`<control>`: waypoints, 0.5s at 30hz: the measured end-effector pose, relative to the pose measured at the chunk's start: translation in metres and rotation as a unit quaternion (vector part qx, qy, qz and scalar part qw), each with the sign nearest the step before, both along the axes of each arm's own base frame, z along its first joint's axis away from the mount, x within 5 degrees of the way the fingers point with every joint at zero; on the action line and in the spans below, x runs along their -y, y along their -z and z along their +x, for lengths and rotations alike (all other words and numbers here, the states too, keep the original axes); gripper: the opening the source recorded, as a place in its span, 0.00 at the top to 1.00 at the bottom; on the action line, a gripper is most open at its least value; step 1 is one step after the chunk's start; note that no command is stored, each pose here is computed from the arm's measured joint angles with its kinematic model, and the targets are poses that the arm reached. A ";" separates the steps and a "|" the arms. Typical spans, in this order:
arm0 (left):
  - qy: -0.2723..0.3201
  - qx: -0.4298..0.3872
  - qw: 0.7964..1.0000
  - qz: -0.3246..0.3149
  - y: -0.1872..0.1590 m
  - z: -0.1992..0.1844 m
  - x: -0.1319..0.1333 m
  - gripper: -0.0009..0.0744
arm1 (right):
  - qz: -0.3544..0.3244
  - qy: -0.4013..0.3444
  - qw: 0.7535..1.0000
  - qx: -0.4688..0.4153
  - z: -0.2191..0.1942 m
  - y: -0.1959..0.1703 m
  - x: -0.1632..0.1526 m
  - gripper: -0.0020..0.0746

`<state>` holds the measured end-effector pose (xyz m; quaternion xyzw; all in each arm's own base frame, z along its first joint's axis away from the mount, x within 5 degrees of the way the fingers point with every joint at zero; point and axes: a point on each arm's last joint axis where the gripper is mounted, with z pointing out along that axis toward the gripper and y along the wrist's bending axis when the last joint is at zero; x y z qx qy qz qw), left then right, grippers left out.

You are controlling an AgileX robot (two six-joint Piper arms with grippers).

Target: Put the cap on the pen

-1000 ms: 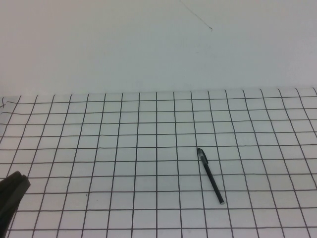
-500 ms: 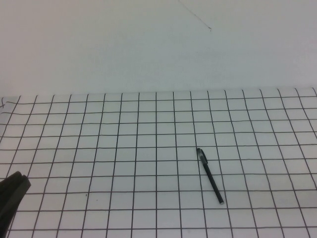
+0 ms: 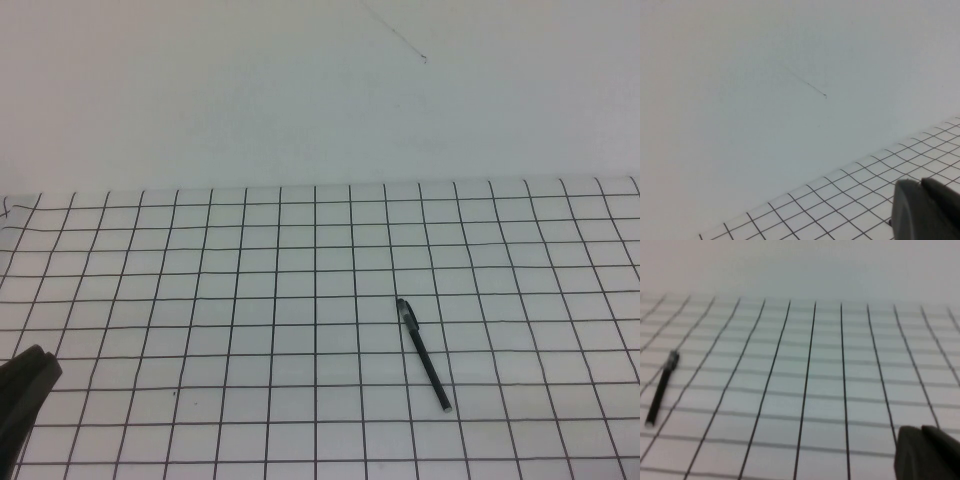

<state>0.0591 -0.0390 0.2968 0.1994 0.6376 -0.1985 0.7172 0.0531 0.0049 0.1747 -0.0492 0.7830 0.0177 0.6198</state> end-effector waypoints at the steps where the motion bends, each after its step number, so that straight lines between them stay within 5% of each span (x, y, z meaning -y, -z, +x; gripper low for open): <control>1: 0.000 0.000 1.000 0.000 0.000 0.000 0.000 0.99 | -0.003 -0.001 1.000 0.003 0.000 0.000 0.000 0.98; 15: 0.000 0.000 1.000 0.000 0.000 0.000 0.000 0.99 | -0.046 -0.011 0.999 0.008 0.000 -0.001 0.000 0.98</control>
